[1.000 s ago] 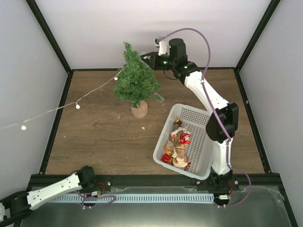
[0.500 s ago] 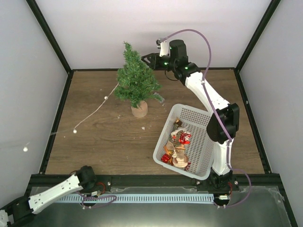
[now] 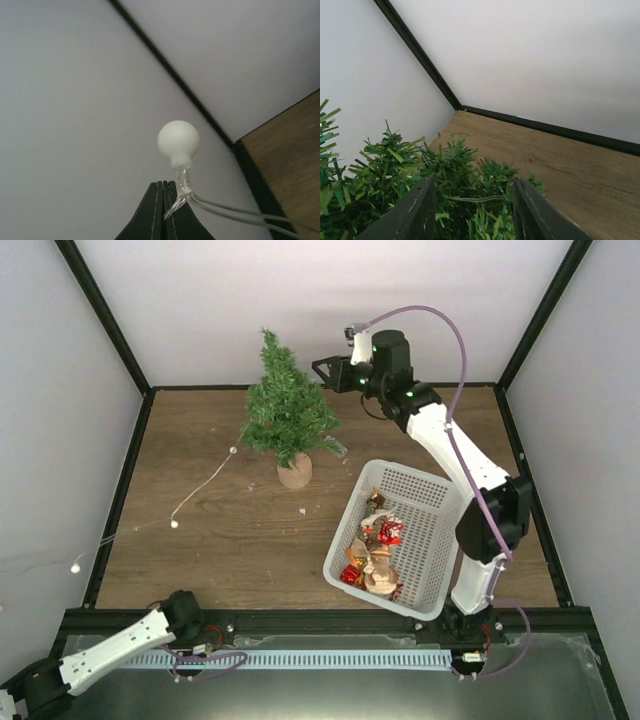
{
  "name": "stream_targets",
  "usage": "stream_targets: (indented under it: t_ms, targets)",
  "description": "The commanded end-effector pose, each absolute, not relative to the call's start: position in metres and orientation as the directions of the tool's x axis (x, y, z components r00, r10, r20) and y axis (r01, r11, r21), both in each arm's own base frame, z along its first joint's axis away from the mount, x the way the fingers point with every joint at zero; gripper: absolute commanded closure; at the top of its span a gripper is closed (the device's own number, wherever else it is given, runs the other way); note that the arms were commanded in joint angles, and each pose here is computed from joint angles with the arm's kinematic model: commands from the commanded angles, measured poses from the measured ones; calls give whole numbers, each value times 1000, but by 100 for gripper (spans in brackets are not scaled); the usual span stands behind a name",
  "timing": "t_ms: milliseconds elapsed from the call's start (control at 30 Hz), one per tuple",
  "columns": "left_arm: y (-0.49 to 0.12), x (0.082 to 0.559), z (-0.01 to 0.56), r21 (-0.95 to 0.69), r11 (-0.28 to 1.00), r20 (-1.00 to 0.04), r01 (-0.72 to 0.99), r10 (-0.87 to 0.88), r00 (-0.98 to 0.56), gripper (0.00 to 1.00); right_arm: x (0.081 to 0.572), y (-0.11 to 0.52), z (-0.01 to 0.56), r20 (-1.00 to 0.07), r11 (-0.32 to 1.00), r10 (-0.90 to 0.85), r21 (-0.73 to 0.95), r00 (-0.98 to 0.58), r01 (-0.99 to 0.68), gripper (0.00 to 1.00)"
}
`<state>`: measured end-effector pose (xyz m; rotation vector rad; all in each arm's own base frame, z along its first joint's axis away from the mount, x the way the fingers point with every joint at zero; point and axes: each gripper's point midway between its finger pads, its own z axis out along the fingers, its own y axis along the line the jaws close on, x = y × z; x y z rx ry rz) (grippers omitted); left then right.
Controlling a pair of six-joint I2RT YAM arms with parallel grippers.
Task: Decorate the small christmas tree
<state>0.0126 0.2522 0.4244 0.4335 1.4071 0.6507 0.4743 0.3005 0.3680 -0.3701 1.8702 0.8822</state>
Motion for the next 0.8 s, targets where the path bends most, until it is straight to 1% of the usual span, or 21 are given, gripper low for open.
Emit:
stream_targets:
  t_ms: [0,100,233,433,500,600,667,733,767]
  targets:
    - [244,-58,419,507,849,-819,-148,528,224,100,471,277,395,-910,732,157,368,-383,-573,64]
    - [187,-47,445,608,794,-760,-18,588,278,100,466,270,399,-910,746,156,363,-384,-558,64]
    - [113,-39,481,684,710,-707,166,590,389,100,453,259,409,-914,759,173,361,-367,-542,64]
    - [13,-16,523,755,576,-647,314,575,501,100,417,238,412,-924,766,189,350,-332,-539,62]
    - [-14,-7,533,761,546,-642,350,556,528,100,408,230,406,-928,785,174,333,-330,-522,58]
    - [-48,8,554,753,522,-651,401,501,570,100,393,218,396,-932,807,148,306,-330,-504,56]
    - [-68,22,568,740,516,-665,432,463,586,100,382,215,392,-932,803,139,304,-335,-513,54]
    - [-87,32,581,732,491,-673,472,416,611,100,371,213,390,-932,791,134,305,-337,-530,54]
    - [-96,40,591,719,499,-685,485,388,617,100,365,212,390,-932,786,132,305,-337,-537,54]
